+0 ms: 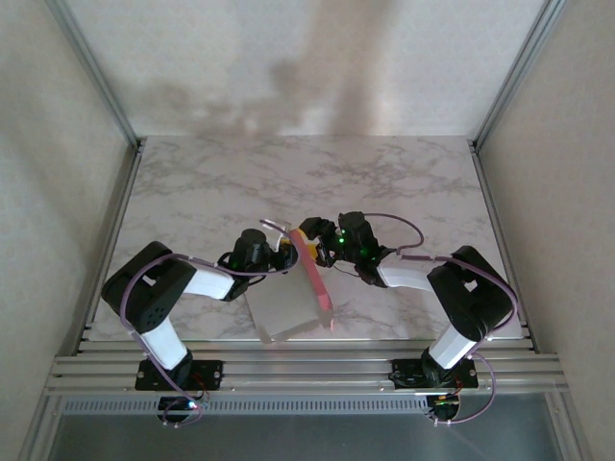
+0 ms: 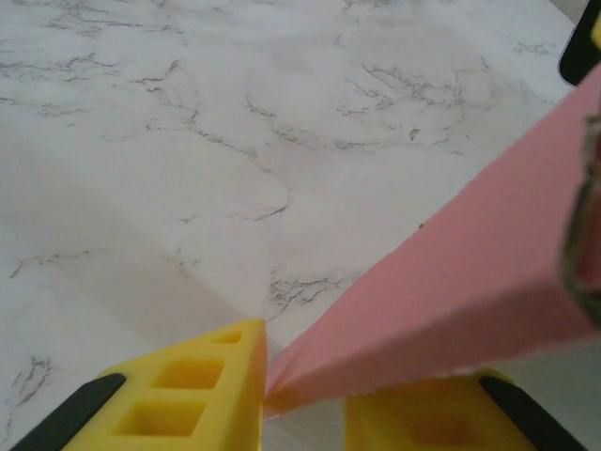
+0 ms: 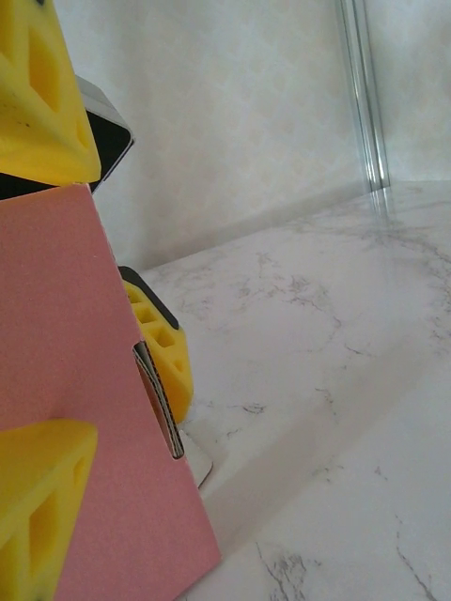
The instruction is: Fold the paper box
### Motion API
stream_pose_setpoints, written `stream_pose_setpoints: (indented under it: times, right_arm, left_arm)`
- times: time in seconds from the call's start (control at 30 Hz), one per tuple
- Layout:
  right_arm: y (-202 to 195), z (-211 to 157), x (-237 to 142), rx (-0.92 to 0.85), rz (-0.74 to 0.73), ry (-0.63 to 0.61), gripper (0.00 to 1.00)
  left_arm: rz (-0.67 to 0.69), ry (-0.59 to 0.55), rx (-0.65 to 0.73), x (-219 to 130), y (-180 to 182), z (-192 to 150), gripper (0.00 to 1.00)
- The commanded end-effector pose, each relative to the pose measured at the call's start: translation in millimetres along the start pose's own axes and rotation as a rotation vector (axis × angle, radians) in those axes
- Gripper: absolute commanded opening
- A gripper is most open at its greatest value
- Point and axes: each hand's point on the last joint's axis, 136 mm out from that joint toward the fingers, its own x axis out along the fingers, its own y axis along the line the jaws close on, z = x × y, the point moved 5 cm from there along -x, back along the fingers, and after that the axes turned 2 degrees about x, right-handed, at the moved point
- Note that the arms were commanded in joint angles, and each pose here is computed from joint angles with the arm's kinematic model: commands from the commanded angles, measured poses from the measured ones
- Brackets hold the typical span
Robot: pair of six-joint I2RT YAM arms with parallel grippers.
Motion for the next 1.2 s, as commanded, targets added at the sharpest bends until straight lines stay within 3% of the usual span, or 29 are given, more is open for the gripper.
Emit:
stream_pose_setpoints:
  times: [0.0, 0.33, 0.63, 0.83, 1.17]
  right_arm:
    - [-20.3, 4.2, -1.0, -0.018, -0.074, 0.007, 0.66]
    - [-11.5, 27.3, 2.6, -0.083, -0.07, 0.053, 0.68]
    - [3.3, 38.7, 2.2, -0.155, -0.034, 0.078, 0.75]
    - [20.3, 34.5, -4.3, -0.219, 0.0, 0.101, 0.87]
    - [22.9, 46.1, 7.4, -0.253, -0.04, 0.103, 0.79]
  left_arm:
    - [-0.036, -0.027, 0.048, 0.7, -7.3, 13.1, 0.26]
    - [-0.072, 0.031, 0.109, 2.7, -9.8, 9.9, 0.29]
    - [-0.075, 0.023, 0.108, 2.2, -8.2, 8.4, 0.29]
    - [-0.072, 0.01, 0.103, -0.7, -7.7, 7.2, 0.29]
    - [-0.038, -0.016, 0.093, -2.3, -3.6, 8.6, 0.28]
